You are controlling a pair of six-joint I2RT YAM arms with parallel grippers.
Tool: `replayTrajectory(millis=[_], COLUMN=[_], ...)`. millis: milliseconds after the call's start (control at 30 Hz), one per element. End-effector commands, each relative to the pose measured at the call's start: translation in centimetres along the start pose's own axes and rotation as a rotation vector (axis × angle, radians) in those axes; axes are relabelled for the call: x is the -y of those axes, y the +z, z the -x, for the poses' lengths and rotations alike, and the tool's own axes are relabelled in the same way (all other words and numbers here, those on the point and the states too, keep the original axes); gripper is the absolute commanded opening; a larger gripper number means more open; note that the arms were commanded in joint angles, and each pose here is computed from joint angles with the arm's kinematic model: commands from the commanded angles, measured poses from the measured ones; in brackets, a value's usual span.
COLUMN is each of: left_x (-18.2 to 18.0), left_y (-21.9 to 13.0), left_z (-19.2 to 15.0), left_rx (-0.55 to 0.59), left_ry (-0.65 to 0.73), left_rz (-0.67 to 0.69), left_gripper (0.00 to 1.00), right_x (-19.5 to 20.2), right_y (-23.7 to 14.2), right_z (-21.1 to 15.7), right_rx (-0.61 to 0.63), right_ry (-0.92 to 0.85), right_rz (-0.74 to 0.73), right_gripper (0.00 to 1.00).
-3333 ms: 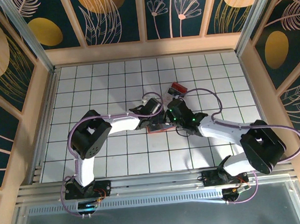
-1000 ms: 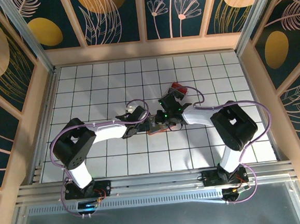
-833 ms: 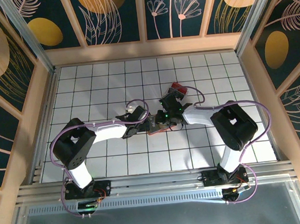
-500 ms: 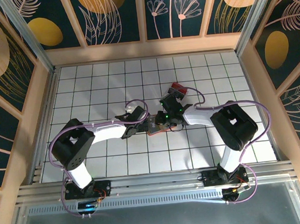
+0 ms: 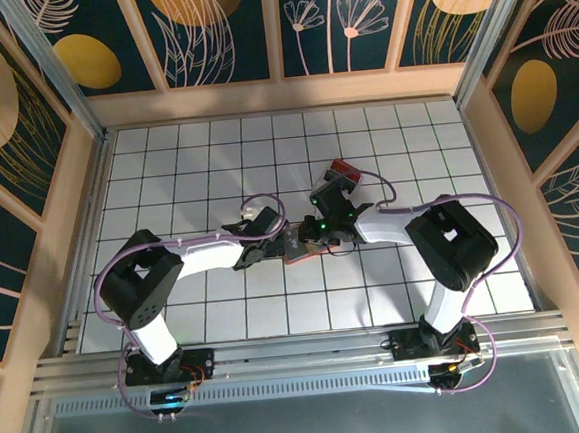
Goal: Take the credit cards out of the card holder
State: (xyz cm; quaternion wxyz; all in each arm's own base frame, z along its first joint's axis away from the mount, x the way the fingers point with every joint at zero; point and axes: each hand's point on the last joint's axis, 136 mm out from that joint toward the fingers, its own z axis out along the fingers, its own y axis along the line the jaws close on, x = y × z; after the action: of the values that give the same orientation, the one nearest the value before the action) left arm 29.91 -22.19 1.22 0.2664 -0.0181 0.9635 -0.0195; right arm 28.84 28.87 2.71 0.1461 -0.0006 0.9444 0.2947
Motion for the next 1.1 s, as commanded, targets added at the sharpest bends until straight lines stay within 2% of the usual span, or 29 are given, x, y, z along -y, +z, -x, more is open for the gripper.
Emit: replayTrajectory(millis=[0, 733, 1067], left_x=[-0.6, -1.4, -1.1], left_y=[1.2, 1.8, 1.9], left_z=[-1.0, -1.1, -1.8], left_rx=[-0.029, -0.045, -0.065], left_ry=[0.013, 0.007, -0.002], left_rz=[0.039, 0.047, 0.018], left_gripper=[0.99, 0.99, 0.99], right_x=[-0.3, -3.3, -3.6], right_y=[-0.2, -1.8, -1.6], right_z=[-0.9, 0.3, 0.8], right_rx=[-0.033, 0.0, 0.005], right_ry=[0.02, 0.109, 0.137], right_rz=[0.041, 0.308, 0.359], right_gripper=[0.18, 0.17, 0.15])
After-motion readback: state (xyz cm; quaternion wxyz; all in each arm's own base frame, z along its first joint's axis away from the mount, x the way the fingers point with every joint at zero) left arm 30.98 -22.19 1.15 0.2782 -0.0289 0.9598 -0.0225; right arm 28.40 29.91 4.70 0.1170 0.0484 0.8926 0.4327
